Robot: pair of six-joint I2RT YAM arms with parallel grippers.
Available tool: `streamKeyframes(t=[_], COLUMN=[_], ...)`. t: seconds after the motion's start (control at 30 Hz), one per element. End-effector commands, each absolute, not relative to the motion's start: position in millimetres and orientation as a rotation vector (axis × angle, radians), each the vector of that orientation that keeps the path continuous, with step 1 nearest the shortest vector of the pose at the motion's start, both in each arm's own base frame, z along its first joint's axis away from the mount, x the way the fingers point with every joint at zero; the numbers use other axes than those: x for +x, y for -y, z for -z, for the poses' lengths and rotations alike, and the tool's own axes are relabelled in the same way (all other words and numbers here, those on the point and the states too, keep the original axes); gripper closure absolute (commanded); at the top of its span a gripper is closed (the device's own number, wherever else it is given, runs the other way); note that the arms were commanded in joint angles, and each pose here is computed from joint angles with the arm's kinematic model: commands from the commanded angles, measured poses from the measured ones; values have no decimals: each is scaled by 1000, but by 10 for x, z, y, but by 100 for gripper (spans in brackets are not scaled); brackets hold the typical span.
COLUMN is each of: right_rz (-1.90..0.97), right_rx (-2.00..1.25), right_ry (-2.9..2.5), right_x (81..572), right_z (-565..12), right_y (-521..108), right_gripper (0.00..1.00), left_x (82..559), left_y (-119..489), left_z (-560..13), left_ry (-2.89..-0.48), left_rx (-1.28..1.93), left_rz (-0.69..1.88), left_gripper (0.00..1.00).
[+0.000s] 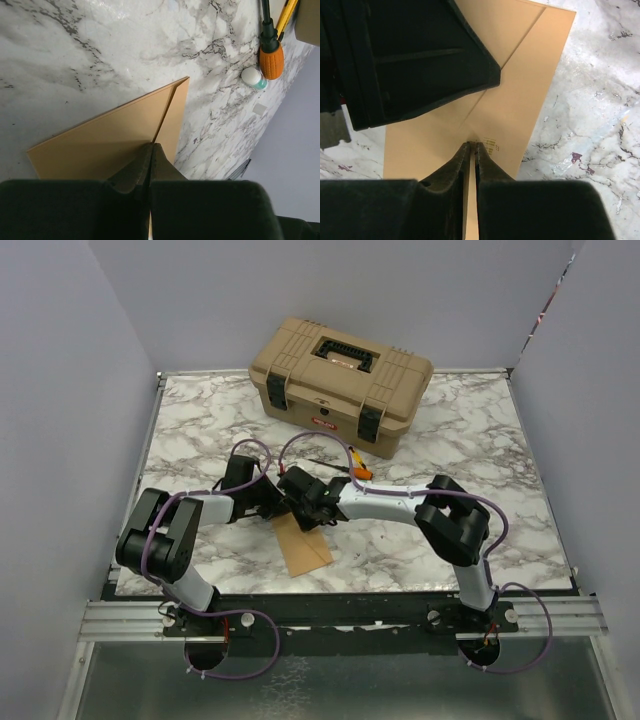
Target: Place the letter into the envelope and seal it
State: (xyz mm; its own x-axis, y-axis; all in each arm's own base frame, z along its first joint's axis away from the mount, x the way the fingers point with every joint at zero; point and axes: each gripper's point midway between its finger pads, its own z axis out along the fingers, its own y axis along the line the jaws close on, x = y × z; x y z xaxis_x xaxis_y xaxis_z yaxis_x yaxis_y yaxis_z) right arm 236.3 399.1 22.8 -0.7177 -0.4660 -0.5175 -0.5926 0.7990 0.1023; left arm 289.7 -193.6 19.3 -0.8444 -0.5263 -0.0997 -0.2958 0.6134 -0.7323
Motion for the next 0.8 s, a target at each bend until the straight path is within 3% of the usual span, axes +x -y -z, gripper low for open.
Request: streamKeyframes(t=[0.0, 0.17, 0.37, 0.77], right_rz=[-294, -216, -297, -307], right_rx=[-782, -860, -1170, -1354], right_ry=[-2617, -2614, -2427, -2300], right_x=[2262, 2201, 2077, 2014], right_z=[72, 202, 187, 171], right_y=[-3865, -3641, -3485, -3364], right_gripper=[89, 83, 81, 79], left_x=[2610, 2768, 2920, 3023], left_y=[1768, 1924, 2025, 2145], left_z=[179, -211, -597, -560], left_ry=[-2685, -2602, -2536, -2550], left_rx=[-755, -700, -616, -512], left_rz=[906, 1056, 1141, 1200], left_gripper=[100, 100, 100, 100])
